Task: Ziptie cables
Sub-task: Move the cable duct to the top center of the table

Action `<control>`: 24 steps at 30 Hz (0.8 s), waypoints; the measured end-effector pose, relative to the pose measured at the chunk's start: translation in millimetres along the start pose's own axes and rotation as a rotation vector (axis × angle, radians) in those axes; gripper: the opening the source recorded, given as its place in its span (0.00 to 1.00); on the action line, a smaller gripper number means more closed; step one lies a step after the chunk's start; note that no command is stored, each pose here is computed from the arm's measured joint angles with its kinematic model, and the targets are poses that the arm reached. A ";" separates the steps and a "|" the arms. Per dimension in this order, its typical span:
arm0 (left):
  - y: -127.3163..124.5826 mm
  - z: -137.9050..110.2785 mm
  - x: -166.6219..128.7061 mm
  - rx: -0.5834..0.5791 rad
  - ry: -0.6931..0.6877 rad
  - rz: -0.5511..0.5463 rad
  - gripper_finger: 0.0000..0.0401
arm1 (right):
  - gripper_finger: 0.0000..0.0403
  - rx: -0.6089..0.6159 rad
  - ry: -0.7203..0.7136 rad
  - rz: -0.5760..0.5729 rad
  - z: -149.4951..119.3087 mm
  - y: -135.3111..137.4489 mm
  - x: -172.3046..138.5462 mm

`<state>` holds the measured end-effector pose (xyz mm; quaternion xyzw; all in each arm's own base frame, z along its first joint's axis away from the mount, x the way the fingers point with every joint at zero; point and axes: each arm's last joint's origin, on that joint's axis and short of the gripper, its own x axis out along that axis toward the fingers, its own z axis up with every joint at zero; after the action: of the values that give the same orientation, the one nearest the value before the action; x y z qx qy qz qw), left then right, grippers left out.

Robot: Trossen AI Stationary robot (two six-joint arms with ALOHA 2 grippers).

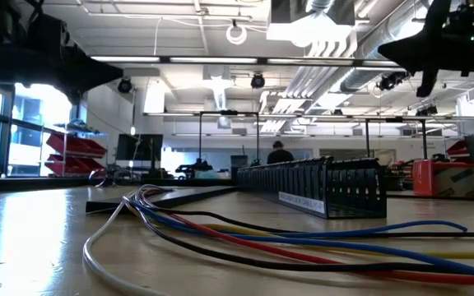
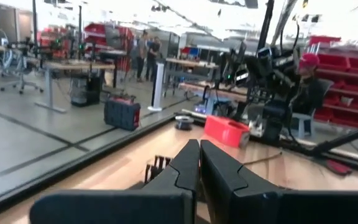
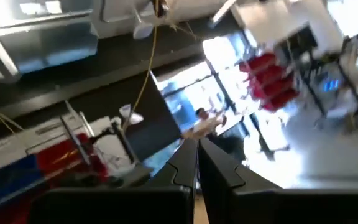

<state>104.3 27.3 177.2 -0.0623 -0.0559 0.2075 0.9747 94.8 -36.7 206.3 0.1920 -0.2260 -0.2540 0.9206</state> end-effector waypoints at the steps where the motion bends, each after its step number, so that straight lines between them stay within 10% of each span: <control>1: 0.0 -1.0 0.7 0.002 0.011 0.001 0.00 | 0.00 0.018 0.035 -0.004 -1.8 1.5 3.6; 15: 2.0 -5.3 6.1 0.000 0.043 0.100 0.00 | 0.05 -0.239 0.838 -0.121 -61.0 33.9 119.9; 24: 2.0 -6.1 6.2 -0.038 0.049 0.098 0.00 | 0.56 -0.347 1.204 -0.167 -114.0 31.6 195.1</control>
<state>109.9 31.0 171.4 -0.0887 -0.0327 0.2523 0.9630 315.4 -92.5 189.3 0.1663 0.3918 -0.2056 0.8812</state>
